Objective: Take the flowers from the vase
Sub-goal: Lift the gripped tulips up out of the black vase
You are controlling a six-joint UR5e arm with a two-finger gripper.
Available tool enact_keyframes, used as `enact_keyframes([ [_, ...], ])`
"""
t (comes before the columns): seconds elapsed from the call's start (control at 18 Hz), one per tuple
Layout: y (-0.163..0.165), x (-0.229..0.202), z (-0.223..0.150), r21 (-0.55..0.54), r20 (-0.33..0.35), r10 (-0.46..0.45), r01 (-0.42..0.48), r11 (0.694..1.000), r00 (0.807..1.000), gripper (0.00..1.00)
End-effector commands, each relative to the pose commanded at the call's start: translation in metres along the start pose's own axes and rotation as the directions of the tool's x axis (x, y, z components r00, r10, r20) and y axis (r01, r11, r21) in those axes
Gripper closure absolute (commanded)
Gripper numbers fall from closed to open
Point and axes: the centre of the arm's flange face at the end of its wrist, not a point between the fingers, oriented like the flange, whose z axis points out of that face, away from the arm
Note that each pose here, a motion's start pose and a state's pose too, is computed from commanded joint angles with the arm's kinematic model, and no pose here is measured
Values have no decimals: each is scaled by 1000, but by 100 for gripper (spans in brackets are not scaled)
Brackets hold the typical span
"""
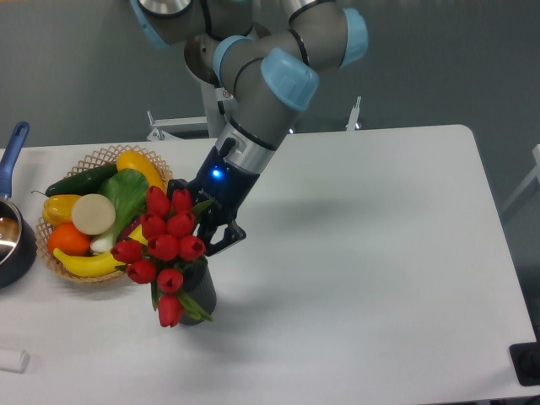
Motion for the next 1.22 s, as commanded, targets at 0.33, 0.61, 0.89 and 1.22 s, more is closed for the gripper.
enact_keyframes([
  [0.33, -14, -6, -24, 44, 25, -24, 23, 999, 999, 60],
  [0.61, -33, -15, -43, 70, 59, -61, 57, 996, 996, 60],
  [0.89, -37, -17, -49, 88, 58, -100, 95, 992, 993, 60],
  [1.22, -43, -18, -69, 176, 2, -161, 158, 972, 987, 60],
])
